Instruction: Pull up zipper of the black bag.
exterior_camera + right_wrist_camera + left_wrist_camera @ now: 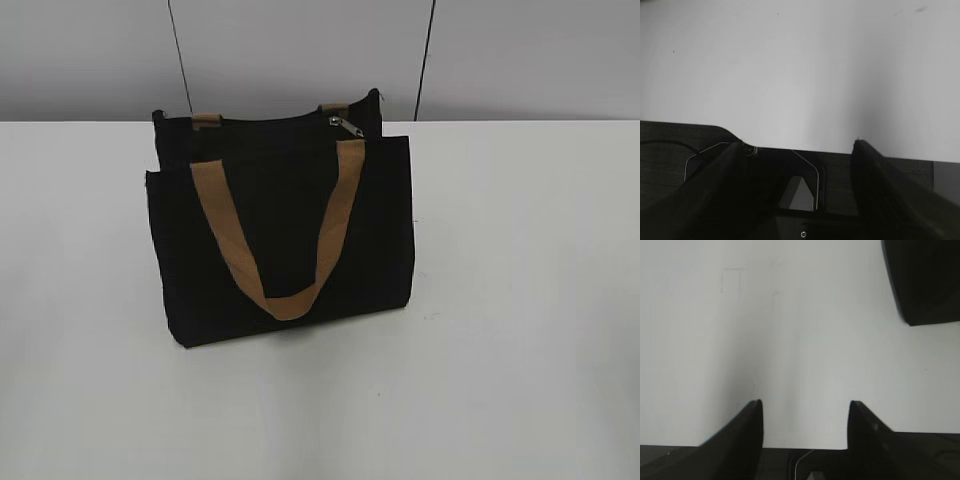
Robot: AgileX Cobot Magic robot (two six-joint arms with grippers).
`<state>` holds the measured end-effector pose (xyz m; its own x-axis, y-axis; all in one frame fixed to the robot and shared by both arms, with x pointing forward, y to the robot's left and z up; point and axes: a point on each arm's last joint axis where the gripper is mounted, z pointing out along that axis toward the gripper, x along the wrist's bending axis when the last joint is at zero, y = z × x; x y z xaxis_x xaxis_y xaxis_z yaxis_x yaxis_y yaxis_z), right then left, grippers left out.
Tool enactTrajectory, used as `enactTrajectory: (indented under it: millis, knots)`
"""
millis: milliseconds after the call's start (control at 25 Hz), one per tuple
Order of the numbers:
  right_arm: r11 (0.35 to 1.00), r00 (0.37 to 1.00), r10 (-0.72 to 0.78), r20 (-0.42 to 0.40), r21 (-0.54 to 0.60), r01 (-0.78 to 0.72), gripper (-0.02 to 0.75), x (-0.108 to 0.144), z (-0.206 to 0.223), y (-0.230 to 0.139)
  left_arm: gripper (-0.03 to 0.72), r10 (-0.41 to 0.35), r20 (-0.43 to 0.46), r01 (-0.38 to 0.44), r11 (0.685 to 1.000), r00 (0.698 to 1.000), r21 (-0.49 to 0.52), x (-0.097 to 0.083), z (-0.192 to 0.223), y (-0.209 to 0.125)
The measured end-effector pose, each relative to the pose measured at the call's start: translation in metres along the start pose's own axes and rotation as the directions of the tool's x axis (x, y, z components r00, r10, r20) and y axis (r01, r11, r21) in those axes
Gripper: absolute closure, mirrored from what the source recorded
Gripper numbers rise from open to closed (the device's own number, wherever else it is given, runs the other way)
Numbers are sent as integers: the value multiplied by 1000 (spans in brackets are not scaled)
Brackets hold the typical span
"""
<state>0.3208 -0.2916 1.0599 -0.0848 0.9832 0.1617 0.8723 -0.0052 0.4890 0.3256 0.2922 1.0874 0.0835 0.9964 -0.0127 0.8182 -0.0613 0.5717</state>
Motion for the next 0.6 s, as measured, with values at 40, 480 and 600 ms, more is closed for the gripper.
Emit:
enactTrajectory:
  millis: [40,480,600]
  knots:
    - [1000,1000,0,-2,2,0,234,1,3,-7,290,0,1,0,1000,1000,-31,0,-5,-10]
    - [972,994,-110,2,-209,108,239,16,-7,-36,302,0,18,7,926,1000,-378,3,-37,-93]
    - [949,987,-157,20,-275,156,242,20,-13,-43,302,-1,13,6,920,1000,-392,3,-39,-98]
